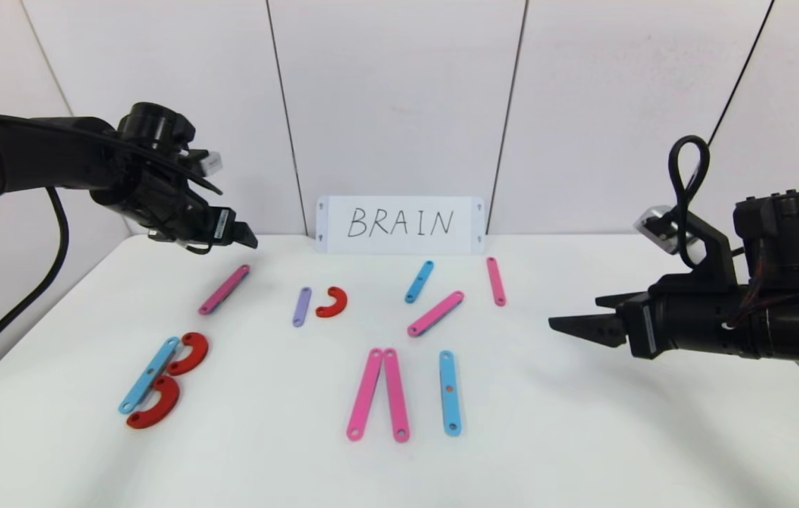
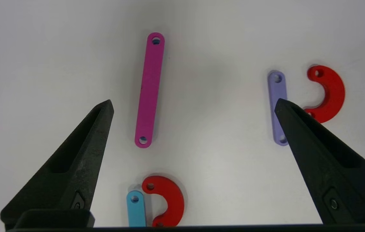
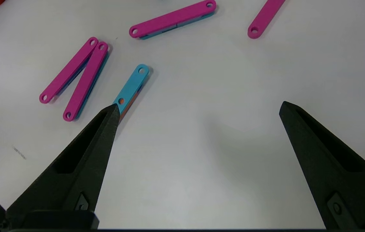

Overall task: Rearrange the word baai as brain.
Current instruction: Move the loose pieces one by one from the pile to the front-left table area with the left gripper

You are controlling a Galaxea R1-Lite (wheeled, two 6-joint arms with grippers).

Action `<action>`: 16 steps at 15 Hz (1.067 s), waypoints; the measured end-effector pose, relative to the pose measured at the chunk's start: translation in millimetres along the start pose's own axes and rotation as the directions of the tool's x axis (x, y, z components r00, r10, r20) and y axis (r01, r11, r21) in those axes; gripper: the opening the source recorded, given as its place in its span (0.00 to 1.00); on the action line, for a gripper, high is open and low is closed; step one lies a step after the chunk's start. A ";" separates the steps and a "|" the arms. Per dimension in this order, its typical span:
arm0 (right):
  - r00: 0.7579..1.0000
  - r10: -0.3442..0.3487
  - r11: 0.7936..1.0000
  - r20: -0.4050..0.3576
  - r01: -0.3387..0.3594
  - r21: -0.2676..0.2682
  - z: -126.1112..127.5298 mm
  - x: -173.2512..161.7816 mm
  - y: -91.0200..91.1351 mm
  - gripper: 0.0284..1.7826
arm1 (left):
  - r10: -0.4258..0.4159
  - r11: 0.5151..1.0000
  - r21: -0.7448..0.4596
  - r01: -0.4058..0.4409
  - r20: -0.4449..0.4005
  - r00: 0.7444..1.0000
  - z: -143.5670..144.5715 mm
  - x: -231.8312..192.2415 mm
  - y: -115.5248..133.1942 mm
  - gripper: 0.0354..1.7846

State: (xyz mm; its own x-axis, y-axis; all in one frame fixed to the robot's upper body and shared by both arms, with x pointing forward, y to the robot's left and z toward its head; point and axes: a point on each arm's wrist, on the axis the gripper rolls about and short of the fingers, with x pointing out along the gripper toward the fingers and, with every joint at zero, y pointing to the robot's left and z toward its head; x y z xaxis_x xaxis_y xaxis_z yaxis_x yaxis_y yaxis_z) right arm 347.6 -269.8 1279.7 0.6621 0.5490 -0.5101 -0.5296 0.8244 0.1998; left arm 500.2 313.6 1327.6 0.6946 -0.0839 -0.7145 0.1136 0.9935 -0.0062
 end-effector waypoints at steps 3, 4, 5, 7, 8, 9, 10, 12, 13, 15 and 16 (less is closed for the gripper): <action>1.000 -0.002 1.000 0.002 0.002 0.003 -2.1 4.3 -2.1 0.97 | 0.049 0.998 -0.023 -0.050 -0.056 0.997 -7.1 17.5 17.4 0.98; 1.000 -0.002 1.000 -0.002 0.002 0.005 -2.9 5.3 -2.4 0.97 | 0.056 0.998 -0.029 -0.058 -0.071 0.996 -9.5 24.9 21.3 0.98; 1.000 -0.002 1.000 -0.005 0.002 0.007 -3.4 6.2 -2.8 0.97 | 0.059 0.998 -0.033 -0.062 -0.086 0.994 -11.7 32.1 23.8 0.98; 1.000 -0.002 1.000 -0.009 0.002 0.008 -4.0 7.2 -3.2 0.97 | 0.063 0.997 -0.039 -0.068 -0.114 0.991 -16.1 46.8 28.3 0.98; 1.000 -0.002 1.000 -0.011 0.002 0.009 -4.3 7.6 -3.4 0.97 | 0.063 0.997 -0.039 -0.068 -0.129 0.990 -18.6 53.4 29.2 0.98; 1.000 -0.001 1.000 -0.012 0.002 0.010 -4.5 8.1 -3.6 0.97 | 0.061 0.997 -0.040 -0.067 -0.140 0.988 -20.7 58.6 29.5 0.98; 1.000 -0.001 1.000 -0.013 0.002 0.010 -4.6 8.3 -3.7 0.97 | 0.059 0.997 -0.039 -0.066 -0.150 0.987 -22.5 63.4 29.5 0.98; 1.000 -0.001 1.000 -0.016 0.001 0.010 -5.0 9.2 -3.8 0.97 | 0.057 0.997 -0.040 -0.065 -0.169 0.984 -26.4 73.4 29.6 0.98; 1.000 -0.001 1.000 -0.017 0.001 0.010 -5.1 9.6 -4.0 0.97 | 0.057 0.997 -0.040 -0.065 -0.176 0.983 -27.7 78.1 29.8 0.98; 1.000 -0.001 1.000 -0.019 0.001 0.011 -5.4 10.2 -4.2 0.97 | 0.056 0.997 -0.041 -0.065 -0.188 0.981 -30.0 86.0 30.2 0.98; 1.000 -0.001 1.000 -0.021 0.002 0.011 -5.7 10.6 -4.6 0.97 | 0.055 0.997 -0.040 -0.064 -0.192 0.980 -30.9 89.3 29.8 0.98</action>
State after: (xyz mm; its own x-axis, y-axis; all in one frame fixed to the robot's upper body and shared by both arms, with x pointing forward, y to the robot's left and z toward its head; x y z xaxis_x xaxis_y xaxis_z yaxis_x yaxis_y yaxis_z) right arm 354.0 -268.5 1268.6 0.6516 0.5449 -0.5278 -0.5227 0.8267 0.2082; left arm 543.6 338.1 1242.0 0.5504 -0.0126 -0.8348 0.0401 0.9991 0.0113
